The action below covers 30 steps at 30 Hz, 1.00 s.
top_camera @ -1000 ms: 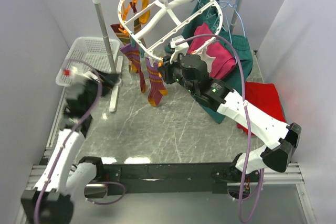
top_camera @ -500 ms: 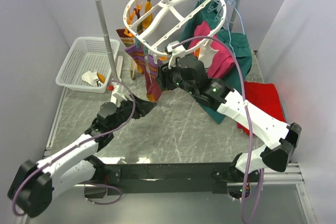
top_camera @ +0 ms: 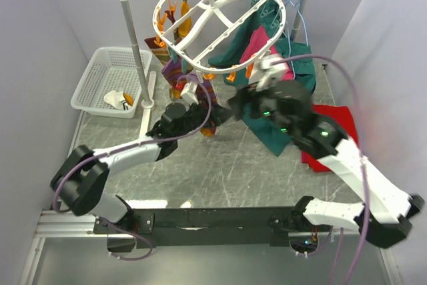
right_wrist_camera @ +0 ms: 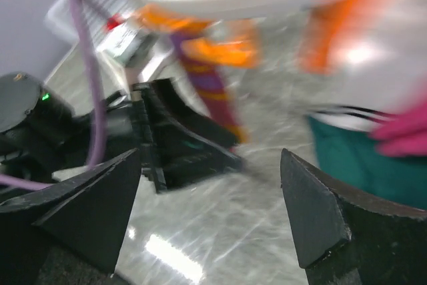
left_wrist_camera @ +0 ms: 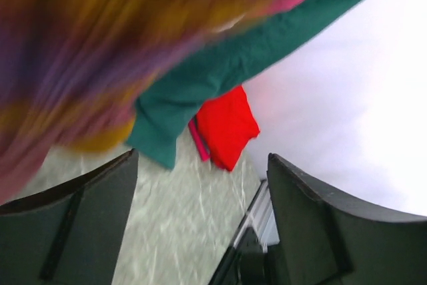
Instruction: Remove the socks clipped to the hanger
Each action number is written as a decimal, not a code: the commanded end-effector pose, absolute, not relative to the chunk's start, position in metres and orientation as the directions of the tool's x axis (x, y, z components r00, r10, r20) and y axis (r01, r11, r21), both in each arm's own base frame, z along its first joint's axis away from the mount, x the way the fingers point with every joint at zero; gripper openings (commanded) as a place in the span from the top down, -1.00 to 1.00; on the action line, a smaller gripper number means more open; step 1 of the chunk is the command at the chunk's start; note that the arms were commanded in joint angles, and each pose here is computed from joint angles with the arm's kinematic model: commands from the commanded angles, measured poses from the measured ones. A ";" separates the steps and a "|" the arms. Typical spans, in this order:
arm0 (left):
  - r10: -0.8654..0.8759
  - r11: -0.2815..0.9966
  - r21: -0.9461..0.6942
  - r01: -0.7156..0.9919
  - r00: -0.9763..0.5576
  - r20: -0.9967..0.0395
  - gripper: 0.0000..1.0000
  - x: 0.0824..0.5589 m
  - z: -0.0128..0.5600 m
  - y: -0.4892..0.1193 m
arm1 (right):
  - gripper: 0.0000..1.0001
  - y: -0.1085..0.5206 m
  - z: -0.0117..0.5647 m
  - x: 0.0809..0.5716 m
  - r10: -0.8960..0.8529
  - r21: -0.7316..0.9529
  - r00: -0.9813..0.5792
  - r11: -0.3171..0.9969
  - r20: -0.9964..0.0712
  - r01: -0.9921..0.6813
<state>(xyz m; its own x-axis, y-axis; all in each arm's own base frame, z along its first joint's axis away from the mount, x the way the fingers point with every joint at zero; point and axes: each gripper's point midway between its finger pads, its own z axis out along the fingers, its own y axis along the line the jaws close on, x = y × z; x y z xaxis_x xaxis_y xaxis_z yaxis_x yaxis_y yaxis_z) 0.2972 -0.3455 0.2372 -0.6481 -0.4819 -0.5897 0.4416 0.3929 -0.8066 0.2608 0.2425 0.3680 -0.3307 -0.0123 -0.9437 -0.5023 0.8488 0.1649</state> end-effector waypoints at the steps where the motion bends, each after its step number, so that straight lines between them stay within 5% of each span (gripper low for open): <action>1: -0.530 0.386 -0.795 0.467 -0.594 -0.606 -0.71 0.324 0.265 -0.360 | -0.80 0.169 0.384 0.270 0.110 0.208 -0.277 0.911 -0.955 -0.355; 12: -0.591 0.520 -0.766 0.379 -0.487 -0.643 -0.94 0.354 0.276 -0.333 | -0.78 0.137 0.369 0.305 0.240 0.304 -0.220 0.893 -0.945 -0.331; 30: -0.587 0.599 -0.713 0.366 -0.405 -0.701 -0.98 0.352 0.295 -0.285 | -0.79 0.144 0.355 0.358 0.180 0.244 -0.203 0.900 -0.962 -0.360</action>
